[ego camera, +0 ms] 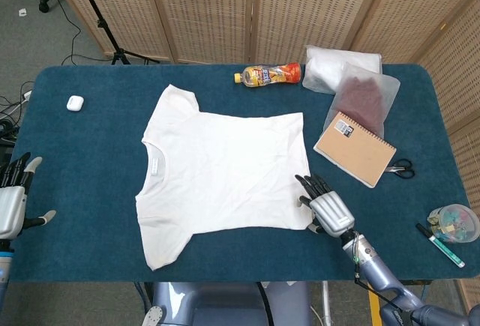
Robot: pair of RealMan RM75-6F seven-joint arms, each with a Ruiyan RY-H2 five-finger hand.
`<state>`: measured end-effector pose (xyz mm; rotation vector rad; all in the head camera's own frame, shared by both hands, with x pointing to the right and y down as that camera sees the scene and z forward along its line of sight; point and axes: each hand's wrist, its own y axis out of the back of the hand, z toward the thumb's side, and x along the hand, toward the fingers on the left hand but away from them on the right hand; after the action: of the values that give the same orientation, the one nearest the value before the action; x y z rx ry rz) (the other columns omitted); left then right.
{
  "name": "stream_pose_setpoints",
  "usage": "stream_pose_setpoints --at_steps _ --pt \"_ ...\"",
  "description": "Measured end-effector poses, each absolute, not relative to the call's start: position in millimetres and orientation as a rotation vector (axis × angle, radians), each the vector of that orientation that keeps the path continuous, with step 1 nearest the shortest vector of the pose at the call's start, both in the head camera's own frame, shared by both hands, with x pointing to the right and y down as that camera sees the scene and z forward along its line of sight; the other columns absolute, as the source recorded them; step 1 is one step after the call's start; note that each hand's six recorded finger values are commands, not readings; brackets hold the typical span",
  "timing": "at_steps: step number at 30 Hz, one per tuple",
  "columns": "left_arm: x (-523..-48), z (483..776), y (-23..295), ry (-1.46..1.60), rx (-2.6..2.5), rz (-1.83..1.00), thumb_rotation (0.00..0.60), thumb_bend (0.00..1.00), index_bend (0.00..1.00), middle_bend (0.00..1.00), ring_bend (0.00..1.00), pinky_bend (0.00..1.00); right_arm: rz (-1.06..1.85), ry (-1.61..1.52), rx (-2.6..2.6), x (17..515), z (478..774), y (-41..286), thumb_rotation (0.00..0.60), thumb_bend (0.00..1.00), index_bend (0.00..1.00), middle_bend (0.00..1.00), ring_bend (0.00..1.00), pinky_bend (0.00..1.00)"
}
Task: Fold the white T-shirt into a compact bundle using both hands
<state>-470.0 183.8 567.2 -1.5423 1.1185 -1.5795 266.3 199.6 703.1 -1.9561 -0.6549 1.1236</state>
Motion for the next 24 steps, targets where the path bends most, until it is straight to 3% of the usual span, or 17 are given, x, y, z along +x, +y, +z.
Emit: stream_pose_setpoints --at_steps 2,8,17,20,22,24 --pt "-470 568 184 1.117 -1.542 -1.581 0.600 0.00 0.00 0.00 0.00 0.00 1.120 -0.649 -1.961 267 704 200 0.600 0.35 0.45 0.00 0.00 0.00" --pt "-468 571 184 1.107 -1.544 -1.589 0.600 0.00 0.00 0.00 0.00 0.00 1.097 -0.642 -1.997 266 707 206 0.600 0.48 0.51 0.00 0.00 0.00" --pt "-454 577 190 1.066 -1.635 -1.532 0.600 0.01 0.00 0.00 0.00 0.00 1.040 -0.660 -2.016 262 709 208 0.600 0.52 0.58 0.02 0.00 0.00" --pt "-442 580 193 1.035 -1.702 -1.465 0.600 0.03 0.10 0.00 0.00 0.00 1.036 -0.661 -2.017 262 709 208 0.600 0.52 0.59 0.02 0.00 0.00" --pt "-432 584 197 1.002 -1.755 -1.404 0.600 0.06 0.24 0.00 0.00 0.00 1.034 -0.662 -2.019 262 709 208 0.600 0.52 0.59 0.02 0.00 0.00" --pt "-422 589 202 0.957 -1.795 -1.350 0.600 0.08 0.30 0.00 0.00 0.00 1.034 -0.663 -2.020 261 709 208 0.600 0.52 0.59 0.02 0.00 0.00"
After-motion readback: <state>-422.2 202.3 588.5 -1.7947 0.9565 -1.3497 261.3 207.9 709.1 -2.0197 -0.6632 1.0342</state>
